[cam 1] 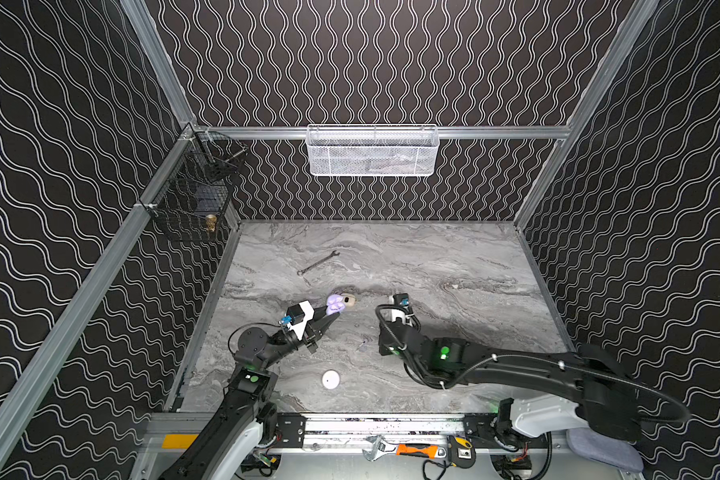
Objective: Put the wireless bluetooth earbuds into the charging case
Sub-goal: 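Lift the lilac earbud and carry it to the case in the left gripper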
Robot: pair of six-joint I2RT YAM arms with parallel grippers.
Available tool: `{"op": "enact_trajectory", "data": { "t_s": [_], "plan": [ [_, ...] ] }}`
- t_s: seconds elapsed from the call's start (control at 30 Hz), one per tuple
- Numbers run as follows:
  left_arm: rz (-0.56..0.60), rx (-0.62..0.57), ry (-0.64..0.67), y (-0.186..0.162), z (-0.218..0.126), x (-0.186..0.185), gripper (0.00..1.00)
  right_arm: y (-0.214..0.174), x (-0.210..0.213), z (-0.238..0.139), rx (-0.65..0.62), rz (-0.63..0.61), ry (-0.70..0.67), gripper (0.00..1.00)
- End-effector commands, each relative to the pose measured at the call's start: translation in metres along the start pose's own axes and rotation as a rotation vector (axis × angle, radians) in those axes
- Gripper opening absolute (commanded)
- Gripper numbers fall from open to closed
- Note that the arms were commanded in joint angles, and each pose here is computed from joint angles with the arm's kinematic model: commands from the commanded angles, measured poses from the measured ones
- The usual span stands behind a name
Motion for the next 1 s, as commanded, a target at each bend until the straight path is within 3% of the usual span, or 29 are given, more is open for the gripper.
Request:
{"op": "enact_trajectory", "data": {
  "t_s": [0.0, 0.2, 0.33, 0.63, 0.97],
  "plan": [
    [0.09, -0.092, -0.051, 0.016, -0.003, -0.01, 0.0, 0.044, 0.006, -0.02, -0.197, 0.069, 0.033, 0.11],
    [0.147, -0.168, -0.112, 0.021, -0.007, -0.02, 0.0, 0.089, 0.037, -0.064, -0.416, 0.101, 0.171, 0.11],
    [0.18, -0.201, -0.131, 0.022, -0.012, -0.026, 0.0, 0.099, 0.062, -0.075, -0.492, 0.105, 0.25, 0.11],
    [0.205, -0.233, -0.097, 0.025, -0.017, -0.026, 0.0, 0.104, 0.105, -0.079, -0.582, 0.092, 0.356, 0.12],
    [0.196, -0.226, -0.074, 0.026, -0.018, -0.025, 0.0, 0.096, 0.12, -0.065, -0.591, 0.095, 0.383, 0.13]
  ]
}}
Point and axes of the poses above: each gripper's point midway between its finger pads, its own z axis out along the fingers, its own x axis along the line the jaws close on, y = z × x, the point moved 4 cm from there along -z, back along the fingers, and after that the axes turned 9 degrees about -z, right-handed, at the moved point
